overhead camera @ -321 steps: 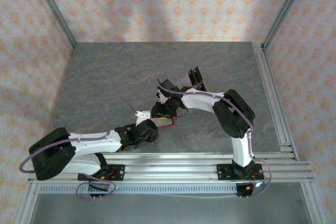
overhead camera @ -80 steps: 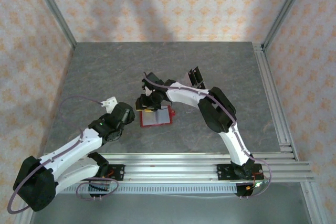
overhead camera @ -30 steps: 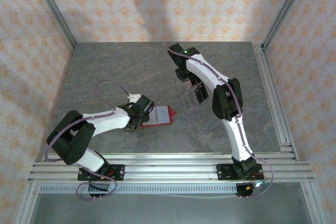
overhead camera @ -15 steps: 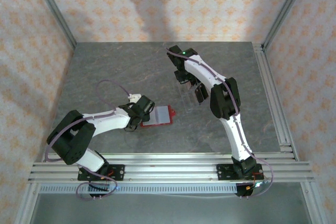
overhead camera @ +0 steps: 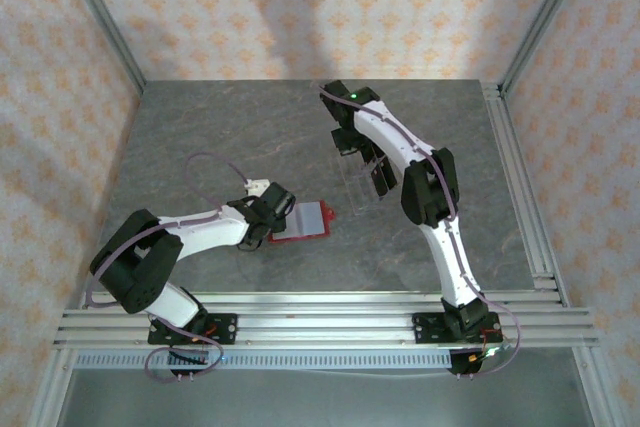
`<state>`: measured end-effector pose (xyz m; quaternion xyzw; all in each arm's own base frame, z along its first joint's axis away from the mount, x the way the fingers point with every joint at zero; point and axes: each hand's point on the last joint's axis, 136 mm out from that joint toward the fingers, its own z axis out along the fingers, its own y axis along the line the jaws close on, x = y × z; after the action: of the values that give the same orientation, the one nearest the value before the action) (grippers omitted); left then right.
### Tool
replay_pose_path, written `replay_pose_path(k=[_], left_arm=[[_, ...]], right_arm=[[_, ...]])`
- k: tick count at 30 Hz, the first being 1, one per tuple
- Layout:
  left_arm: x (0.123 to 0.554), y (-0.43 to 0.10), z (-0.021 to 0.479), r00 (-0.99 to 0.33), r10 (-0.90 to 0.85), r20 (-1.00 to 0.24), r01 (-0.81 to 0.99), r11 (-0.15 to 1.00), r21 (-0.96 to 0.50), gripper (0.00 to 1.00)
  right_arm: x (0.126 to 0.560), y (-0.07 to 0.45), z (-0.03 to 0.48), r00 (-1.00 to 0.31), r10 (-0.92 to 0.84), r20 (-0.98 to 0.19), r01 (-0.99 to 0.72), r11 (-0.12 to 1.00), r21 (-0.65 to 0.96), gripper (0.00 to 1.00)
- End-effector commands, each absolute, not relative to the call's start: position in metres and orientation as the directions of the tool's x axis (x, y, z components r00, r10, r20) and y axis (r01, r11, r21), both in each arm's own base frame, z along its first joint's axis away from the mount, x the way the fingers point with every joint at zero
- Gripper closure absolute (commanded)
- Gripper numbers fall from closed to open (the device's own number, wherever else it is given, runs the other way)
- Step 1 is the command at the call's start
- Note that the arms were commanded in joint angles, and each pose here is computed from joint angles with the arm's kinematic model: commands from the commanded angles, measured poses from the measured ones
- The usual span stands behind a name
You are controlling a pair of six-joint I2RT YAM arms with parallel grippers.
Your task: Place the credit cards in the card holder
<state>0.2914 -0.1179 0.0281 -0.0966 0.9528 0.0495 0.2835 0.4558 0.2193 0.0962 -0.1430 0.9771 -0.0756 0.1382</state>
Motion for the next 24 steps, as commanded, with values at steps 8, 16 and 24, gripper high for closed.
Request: replay_pose_path(k=[8,16,24], left_arm=[[0.289,-0.116,0.026,-0.821,-0.146,-0.552,-0.219,0.973,0.069,0.26],[0.29,-0.116,0.031,-0.818,-0.145,-0.557,-0.218,0.974,0.066,0.26],[0.293,-0.115,0.052,-0.805,-0.134,-0.578,-0.212,0.975,0.069,0.26]], right_arm=[[0.452,0.215,0.102,-0.931,-0.283,-0.231,-0.252,0.955,-0.154,0.93],[0.453,0.22,0.121,-0.924,-0.268,-0.271,-0.249,0.963,-0.103,1.0],[0.449,0.236,0.188,-0.885,-0.211,-0.415,-0.248,0.968,0.037,1.0]])
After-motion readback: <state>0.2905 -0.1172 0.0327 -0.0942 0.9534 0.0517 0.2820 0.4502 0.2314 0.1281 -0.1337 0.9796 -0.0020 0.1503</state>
